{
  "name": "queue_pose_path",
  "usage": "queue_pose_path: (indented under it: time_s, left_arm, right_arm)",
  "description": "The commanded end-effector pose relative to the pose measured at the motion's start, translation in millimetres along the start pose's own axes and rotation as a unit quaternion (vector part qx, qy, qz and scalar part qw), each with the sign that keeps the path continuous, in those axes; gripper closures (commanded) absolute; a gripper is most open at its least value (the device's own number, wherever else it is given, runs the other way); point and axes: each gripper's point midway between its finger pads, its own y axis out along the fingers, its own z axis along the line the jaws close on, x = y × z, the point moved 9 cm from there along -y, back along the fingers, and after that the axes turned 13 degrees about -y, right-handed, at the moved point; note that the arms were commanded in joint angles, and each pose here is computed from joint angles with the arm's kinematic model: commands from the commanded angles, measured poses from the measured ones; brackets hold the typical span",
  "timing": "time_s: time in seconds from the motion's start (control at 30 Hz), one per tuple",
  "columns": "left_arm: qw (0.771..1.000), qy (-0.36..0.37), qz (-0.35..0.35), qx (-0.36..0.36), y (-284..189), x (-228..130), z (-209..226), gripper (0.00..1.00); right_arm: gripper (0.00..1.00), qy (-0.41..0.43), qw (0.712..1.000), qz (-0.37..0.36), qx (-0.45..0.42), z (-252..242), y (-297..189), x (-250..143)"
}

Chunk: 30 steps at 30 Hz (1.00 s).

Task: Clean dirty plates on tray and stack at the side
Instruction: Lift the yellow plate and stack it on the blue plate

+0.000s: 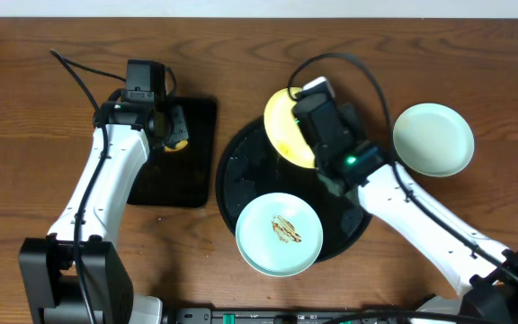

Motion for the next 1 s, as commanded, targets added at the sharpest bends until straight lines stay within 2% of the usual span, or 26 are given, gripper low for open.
queue_pose_path:
  time_s: [0.0, 0.3, 0.47, 0.6, 0.77, 0.97]
  left_arm:
    - [1.000, -0.007, -0.006, 0.004, -2, 1, 2, 0.91]
    - [1.000, -0.007, -0.006, 0.005, -2, 1, 2, 0.91]
    - [1.000, -0.007, -0.005, 0.005, -2, 1, 2, 0.91]
    - [1.000, -0.007, -0.005, 0.005, -2, 1, 2, 0.91]
    - [1.000, -0.007, -0.004, 0.005, -2, 1, 3, 0.91]
    - [1.000, -0.007, -0.004, 0.005, -2, 1, 3, 0.91]
  right_arm:
    - [0.99, -0.033, 0.996, 0.002, -0.086, -10, -13, 7]
    - [0.99, -0.087, 0.983, -0.015, -0.162, -14, -28, 24]
    - [0.99, -0.090, 0.981, -0.017, -0.174, -15, -30, 27]
    - [0.99, -0.037, 0.984, -0.017, -0.172, -17, -27, 23]
    - [0.99, 0.054, 0.987, 0.020, -0.147, -26, -10, 1]
    - [0.99, 0.168, 0.972, 0.078, -0.144, -64, 20, -34]
